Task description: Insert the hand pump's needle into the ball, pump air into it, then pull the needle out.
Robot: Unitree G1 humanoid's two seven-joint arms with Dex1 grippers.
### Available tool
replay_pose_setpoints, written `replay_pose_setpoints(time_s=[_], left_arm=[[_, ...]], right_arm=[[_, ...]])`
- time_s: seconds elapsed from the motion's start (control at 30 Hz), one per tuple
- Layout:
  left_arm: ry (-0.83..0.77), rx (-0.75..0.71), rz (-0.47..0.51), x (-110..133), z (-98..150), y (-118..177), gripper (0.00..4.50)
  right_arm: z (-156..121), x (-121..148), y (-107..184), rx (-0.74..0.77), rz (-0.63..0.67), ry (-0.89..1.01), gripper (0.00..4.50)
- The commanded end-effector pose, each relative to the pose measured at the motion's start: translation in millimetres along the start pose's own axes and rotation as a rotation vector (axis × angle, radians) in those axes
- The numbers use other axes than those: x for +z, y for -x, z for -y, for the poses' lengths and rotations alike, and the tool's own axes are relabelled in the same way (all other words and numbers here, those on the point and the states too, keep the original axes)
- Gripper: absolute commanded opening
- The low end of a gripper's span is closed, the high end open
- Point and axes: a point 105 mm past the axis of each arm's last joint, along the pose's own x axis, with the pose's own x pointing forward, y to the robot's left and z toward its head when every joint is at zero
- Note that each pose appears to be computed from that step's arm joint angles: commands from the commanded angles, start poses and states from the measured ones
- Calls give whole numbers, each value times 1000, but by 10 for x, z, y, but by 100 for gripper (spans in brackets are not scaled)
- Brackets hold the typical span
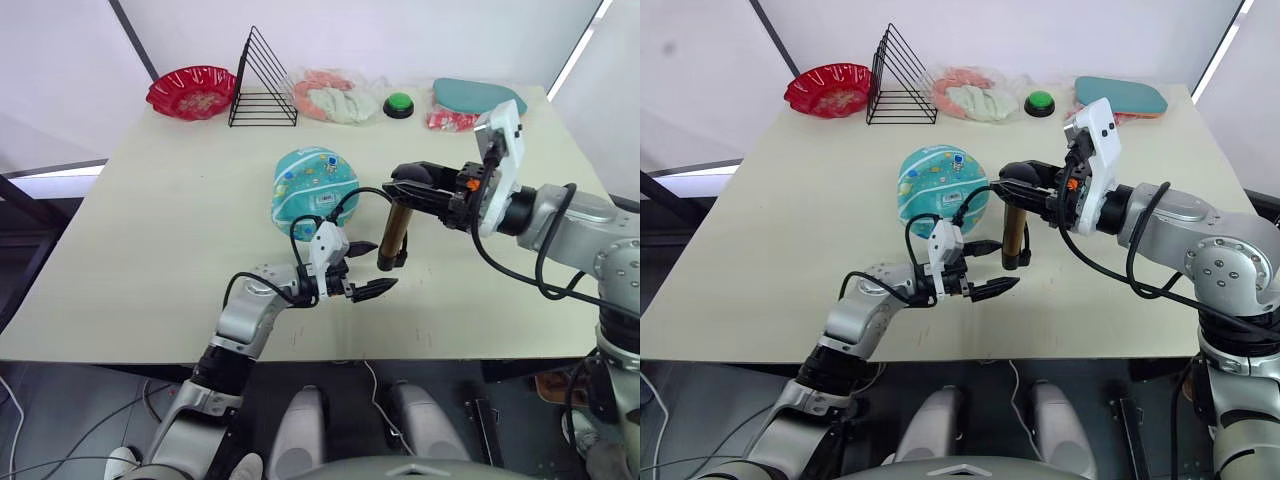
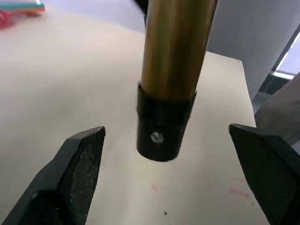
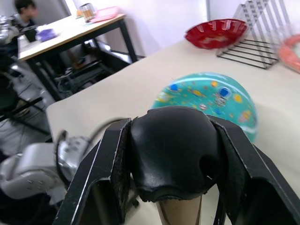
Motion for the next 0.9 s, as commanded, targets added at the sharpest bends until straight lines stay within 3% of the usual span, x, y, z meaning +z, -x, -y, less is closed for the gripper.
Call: replay_pose_setpoints(time_s=[0.03, 0.13, 0.23, 0.6, 0.7, 0.77, 0.9], left_arm=[[-49, -19, -7, 14, 14, -57, 450], [-40, -11, 22, 68, -5, -92, 450], [-54, -4, 30, 99, -22, -99, 313], [-86, -11, 14, 79, -9, -122, 308], [-85, -11, -8, 22, -1, -139, 222], [-86, -12, -22, -12, 1, -151, 119], [-99, -3, -41, -75, -10, -242, 108]], right_arm=[[-62, 142, 18, 29, 32, 49, 186], [-71, 137, 14, 33, 29, 50, 186], [-74, 125, 13, 34, 24, 50, 186], [-73, 110, 5, 31, 29, 42, 186], [-74, 110, 8, 31, 29, 42, 186], [-74, 111, 10, 31, 29, 41, 186], [-32, 102, 20, 18, 26, 39, 186]])
